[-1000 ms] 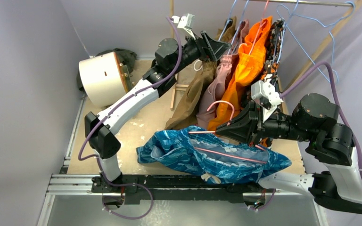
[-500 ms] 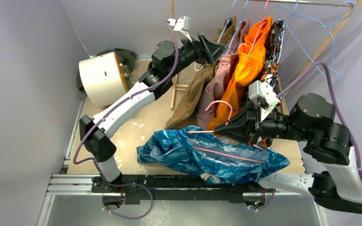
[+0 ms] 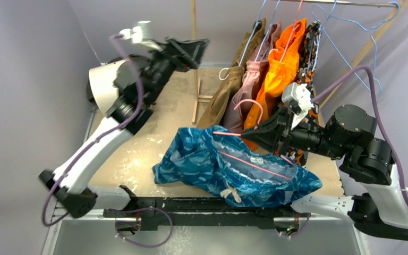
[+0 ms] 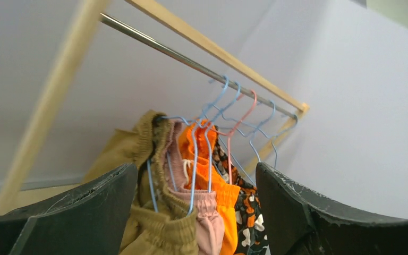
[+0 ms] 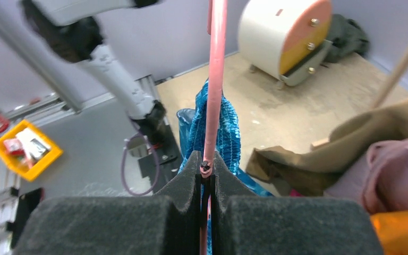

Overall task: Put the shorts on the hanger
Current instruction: Move the hanger to the clothesline.

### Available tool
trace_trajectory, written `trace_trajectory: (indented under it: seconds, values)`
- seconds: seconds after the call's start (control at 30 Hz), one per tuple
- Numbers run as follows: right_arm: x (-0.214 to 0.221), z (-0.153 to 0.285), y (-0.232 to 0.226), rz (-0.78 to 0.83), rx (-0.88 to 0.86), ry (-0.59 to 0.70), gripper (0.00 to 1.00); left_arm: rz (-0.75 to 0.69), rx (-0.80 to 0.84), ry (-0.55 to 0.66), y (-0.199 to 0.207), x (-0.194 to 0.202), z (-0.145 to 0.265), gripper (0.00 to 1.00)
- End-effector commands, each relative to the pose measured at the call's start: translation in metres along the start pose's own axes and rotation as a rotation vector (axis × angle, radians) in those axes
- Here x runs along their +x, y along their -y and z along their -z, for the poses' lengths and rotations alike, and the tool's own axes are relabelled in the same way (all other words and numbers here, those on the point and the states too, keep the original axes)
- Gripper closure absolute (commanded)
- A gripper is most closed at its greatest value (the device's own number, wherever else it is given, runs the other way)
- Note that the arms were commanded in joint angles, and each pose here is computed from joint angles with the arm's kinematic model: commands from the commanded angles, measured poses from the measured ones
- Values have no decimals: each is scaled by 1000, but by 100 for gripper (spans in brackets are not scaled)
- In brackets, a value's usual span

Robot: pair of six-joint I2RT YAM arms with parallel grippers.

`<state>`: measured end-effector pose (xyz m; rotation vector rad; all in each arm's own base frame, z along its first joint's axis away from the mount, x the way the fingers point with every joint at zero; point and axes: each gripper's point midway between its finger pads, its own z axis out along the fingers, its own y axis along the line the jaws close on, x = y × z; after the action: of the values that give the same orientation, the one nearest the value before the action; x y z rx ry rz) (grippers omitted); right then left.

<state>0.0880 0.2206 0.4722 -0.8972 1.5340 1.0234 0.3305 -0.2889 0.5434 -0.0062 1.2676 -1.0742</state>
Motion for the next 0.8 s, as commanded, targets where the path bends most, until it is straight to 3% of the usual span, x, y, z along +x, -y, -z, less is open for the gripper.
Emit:
trace_trajectory:
  seconds: [0.0, 0.17, 0.27, 0.37, 0.43, 0.5, 0.57, 0.77]
  values:
    - [-30, -19, 31, -18, 171, 91, 100, -16, -126, 230, -6, -78, 67, 18]
    - [-11, -61, 39, -1, 169, -52, 100, -55, -221, 238, -18, -97, 130, 18]
    - [-34, -71, 40, 35, 172, -28, 100, -76, -256, 241, -22, -106, 160, 18]
    - [-123, -52, 23, 103, 136, 172, 100, -87, -293, 259, -25, -118, 189, 18]
    - [-191, -3, -12, 142, 24, 408, 100, -90, -307, 277, -26, -126, 207, 18]
    - [-220, 36, -31, 173, -39, 562, 100, -94, -326, 300, -28, -134, 221, 18]
    - [-206, 32, -32, 185, -55, 548, 100, -111, -349, 309, -30, -139, 232, 18]
    - [-143, -23, -6, 156, 9, 274, 100, -153, -394, 310, -36, -147, 248, 18]
